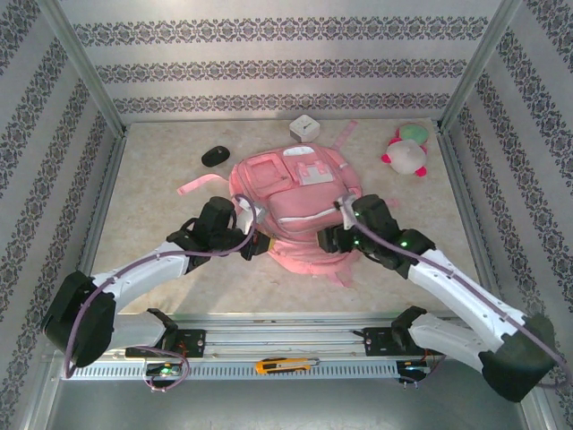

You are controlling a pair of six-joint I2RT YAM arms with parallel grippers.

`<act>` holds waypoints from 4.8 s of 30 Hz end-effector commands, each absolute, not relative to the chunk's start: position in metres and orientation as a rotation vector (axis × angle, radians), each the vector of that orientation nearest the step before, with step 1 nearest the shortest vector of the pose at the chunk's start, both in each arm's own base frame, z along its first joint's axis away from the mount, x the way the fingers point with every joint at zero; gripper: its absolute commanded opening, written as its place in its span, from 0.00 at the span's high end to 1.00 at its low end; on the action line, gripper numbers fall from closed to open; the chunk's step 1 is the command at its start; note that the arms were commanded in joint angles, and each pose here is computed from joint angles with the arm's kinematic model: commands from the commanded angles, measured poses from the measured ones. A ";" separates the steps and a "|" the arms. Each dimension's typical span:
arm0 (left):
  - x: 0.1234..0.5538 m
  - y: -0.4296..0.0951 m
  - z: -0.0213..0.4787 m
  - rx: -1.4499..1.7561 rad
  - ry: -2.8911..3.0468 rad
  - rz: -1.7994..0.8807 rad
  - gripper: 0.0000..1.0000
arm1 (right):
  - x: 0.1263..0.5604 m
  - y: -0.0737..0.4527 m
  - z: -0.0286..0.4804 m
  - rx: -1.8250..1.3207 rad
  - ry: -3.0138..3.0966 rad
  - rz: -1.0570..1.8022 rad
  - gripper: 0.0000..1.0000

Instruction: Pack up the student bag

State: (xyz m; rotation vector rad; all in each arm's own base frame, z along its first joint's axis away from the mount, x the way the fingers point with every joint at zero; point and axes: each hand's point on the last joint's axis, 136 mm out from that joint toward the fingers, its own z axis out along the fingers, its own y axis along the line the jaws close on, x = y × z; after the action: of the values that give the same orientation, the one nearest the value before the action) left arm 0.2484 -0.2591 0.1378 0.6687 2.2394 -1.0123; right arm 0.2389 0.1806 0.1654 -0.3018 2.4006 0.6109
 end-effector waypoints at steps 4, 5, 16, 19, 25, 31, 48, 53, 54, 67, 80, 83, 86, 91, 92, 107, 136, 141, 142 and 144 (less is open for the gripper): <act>0.236 -0.257 0.114 0.775 2.282 -0.957 1.00 | 0.197 0.157 0.104 0.391 2.623 0.786 0.36; 0.234 -0.256 0.112 0.784 2.285 -0.946 1.00 | 0.195 0.152 0.098 0.436 2.619 0.769 0.37; 0.223 -0.266 0.102 0.856 2.269 -0.944 1.00 | 0.218 0.170 0.090 0.457 2.372 1.010 0.62; 0.221 -0.272 0.107 0.874 2.247 -0.954 1.00 | 0.220 0.177 0.092 0.418 2.375 1.033 0.65; 0.211 -0.294 0.107 0.940 2.233 -0.997 1.00 | 0.227 0.191 0.099 0.371 2.335 1.115 0.68; 0.202 -0.324 0.114 0.993 2.189 -1.062 1.00 | 0.233 0.207 0.108 0.307 2.324 1.149 0.69; 0.213 -0.324 0.118 0.959 2.179 -0.937 1.00 | 0.224 0.179 0.148 0.530 2.255 1.320 0.43; 0.213 -0.324 0.120 0.960 2.173 -0.938 1.00 | 0.236 0.171 0.154 0.657 2.212 1.409 0.44; 0.213 -0.325 0.121 0.961 2.169 -0.940 1.00 | 0.238 0.170 0.152 0.675 2.213 1.408 0.45; 0.215 -0.330 0.138 0.953 2.104 -0.972 1.00 | 0.256 0.159 0.128 0.841 2.182 1.370 0.37; 0.214 -0.332 0.138 0.975 2.104 -0.976 1.00 | 0.274 0.160 0.135 0.885 2.099 1.418 0.49; 0.216 -0.332 0.140 0.967 2.098 -0.967 1.00 | 0.269 0.156 0.123 0.922 2.134 1.378 0.39; 0.217 -0.333 0.143 0.969 2.092 -0.968 1.00 | 0.263 0.148 0.110 0.981 2.146 1.339 0.39; 0.217 -0.333 0.149 0.975 2.076 -0.965 1.00 | 0.261 0.145 0.102 1.011 2.149 1.314 0.39; 0.217 -0.333 0.149 0.977 2.077 -0.964 1.00 | 0.262 0.146 0.102 1.009 2.151 1.312 0.38; 0.214 -0.333 0.140 1.001 2.103 -0.972 1.00 | 0.288 0.150 0.122 0.980 2.032 1.363 0.70; 0.220 -0.407 0.165 1.024 1.980 -1.093 0.96 | 0.268 0.213 0.157 0.798 2.035 1.440 1.00; 0.223 -0.407 0.168 1.025 1.965 -1.068 0.84 | 0.269 0.211 0.153 0.795 2.048 1.414 1.00; 0.222 -0.404 0.167 1.038 1.966 -1.049 0.79 | 0.268 0.210 0.150 0.787 2.064 1.408 1.00; 0.220 -0.394 0.165 1.070 1.969 -0.994 0.70 | 0.271 0.212 0.159 0.744 2.078 1.424 1.00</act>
State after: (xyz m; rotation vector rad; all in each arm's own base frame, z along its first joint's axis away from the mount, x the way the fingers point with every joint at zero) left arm 0.2220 -0.3680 0.1054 1.0089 2.2228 -0.9116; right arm 0.2789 0.1817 0.1312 0.9149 2.0234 1.2659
